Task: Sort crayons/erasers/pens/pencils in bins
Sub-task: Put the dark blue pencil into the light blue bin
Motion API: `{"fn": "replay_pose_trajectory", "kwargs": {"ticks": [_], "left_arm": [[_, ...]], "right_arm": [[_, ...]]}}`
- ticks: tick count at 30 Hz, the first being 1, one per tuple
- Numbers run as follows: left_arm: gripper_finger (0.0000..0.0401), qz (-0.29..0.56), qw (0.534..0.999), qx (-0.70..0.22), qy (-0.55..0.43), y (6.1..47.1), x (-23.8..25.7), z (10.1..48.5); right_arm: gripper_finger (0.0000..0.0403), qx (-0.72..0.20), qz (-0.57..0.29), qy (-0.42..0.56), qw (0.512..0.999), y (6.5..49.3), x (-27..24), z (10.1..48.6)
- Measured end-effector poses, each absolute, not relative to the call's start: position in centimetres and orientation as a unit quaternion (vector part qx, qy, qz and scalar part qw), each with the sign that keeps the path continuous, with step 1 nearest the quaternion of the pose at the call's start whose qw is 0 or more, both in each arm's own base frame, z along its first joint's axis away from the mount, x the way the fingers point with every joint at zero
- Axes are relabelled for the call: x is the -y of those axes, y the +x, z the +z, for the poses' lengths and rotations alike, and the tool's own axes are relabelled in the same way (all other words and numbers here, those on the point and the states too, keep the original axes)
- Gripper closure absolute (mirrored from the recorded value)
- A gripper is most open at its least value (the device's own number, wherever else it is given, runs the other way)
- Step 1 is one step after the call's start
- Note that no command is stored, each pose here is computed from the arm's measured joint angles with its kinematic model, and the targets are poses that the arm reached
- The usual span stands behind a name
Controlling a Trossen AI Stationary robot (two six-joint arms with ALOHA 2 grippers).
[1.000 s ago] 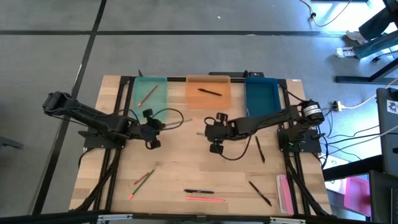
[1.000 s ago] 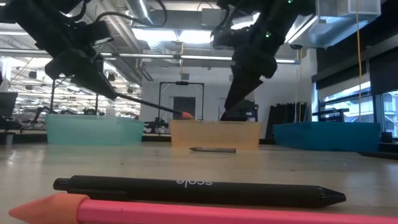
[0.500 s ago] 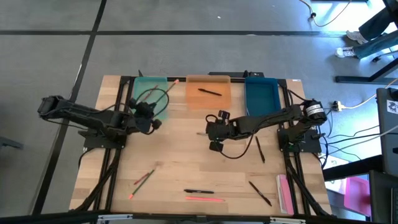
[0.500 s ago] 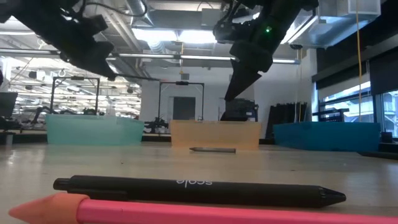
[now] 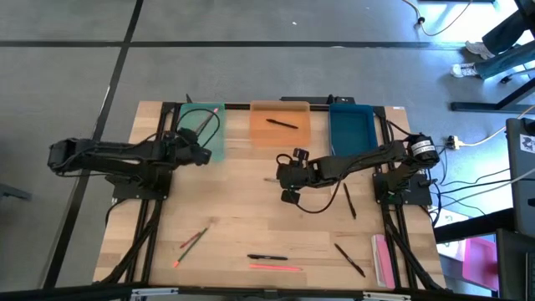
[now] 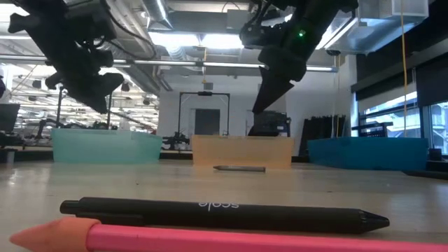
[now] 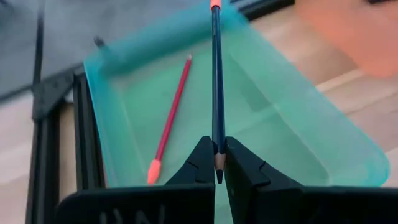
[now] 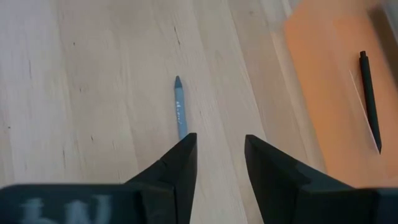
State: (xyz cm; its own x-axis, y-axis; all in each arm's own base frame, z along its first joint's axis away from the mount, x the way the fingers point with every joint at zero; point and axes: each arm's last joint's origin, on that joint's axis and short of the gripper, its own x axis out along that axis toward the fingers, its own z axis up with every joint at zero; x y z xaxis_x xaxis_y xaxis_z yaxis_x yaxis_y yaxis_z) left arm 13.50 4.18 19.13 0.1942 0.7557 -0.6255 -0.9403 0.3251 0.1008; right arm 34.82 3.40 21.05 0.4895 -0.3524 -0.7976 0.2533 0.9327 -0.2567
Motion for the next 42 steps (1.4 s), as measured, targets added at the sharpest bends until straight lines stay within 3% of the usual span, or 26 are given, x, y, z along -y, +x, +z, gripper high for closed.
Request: {"fn": "replay_pose_trajectory", "kwargs": {"ticks": [19,42], "left_arm": [[0.0397,0.582,0.702,-0.365,-0.19,14.0,-5.9,17.3],[0.039,0.581,0.693,-0.377,-0.2,14.2,-6.3,16.8]], "right_arm": [[0.0264,-0.375,-0.197,-0.059,0.904,36.5,-3.5,22.3],[0.0264,-0.372,-0.192,-0.059,0.906,36.6,-3.6,22.4]]}}
